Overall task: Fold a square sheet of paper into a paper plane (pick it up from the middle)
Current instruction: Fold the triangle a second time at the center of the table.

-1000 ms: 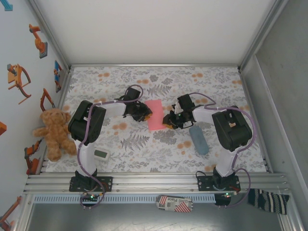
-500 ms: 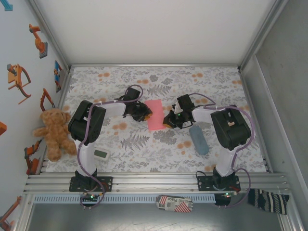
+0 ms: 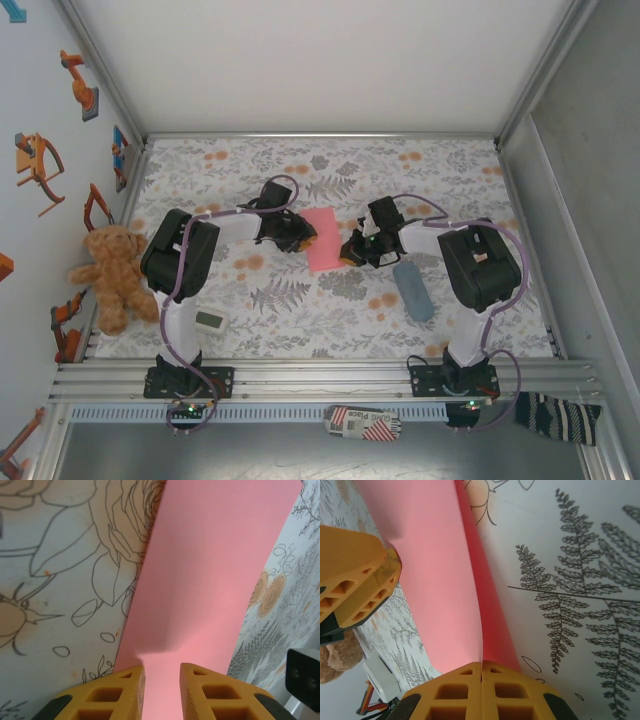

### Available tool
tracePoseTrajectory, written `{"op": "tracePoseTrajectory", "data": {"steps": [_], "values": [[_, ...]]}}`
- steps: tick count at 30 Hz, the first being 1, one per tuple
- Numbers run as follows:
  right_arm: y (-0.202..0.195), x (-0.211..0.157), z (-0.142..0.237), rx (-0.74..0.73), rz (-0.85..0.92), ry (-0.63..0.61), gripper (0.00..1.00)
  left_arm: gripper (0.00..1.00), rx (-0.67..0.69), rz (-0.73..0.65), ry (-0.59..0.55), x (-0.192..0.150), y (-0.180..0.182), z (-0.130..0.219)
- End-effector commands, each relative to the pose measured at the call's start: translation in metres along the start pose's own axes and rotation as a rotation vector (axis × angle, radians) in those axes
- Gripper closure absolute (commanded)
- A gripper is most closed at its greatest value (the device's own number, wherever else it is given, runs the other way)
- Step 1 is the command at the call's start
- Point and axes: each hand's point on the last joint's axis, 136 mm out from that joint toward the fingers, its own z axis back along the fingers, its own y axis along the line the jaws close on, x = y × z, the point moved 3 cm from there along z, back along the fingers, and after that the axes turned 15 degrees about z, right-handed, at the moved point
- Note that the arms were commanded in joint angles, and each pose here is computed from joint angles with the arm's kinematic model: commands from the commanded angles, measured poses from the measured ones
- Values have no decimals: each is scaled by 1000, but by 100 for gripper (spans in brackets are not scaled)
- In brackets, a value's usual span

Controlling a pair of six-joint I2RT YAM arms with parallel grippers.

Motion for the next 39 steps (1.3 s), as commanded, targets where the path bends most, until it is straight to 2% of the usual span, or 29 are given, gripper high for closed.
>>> {"op": "tracePoseTrajectory", "data": {"steps": [1, 8, 18, 28, 39], "values": [[-3, -3, 2, -10, -10, -3, 100, 72, 0, -103, -19, -2, -12, 17], [0, -7, 9, -7, -5, -6, 100, 71, -99, -157, -2, 2, -34, 19], [12, -7, 17, 32, 23, -14, 100, 76, 45, -137, -32, 20, -10, -2], [32, 2, 14, 133, 68, -7, 100, 77, 77, -107, -16, 24, 6, -13], [51, 25, -7, 151, 95, -11, 100, 77, 79, -87, -13, 24, 11, -16]]}}
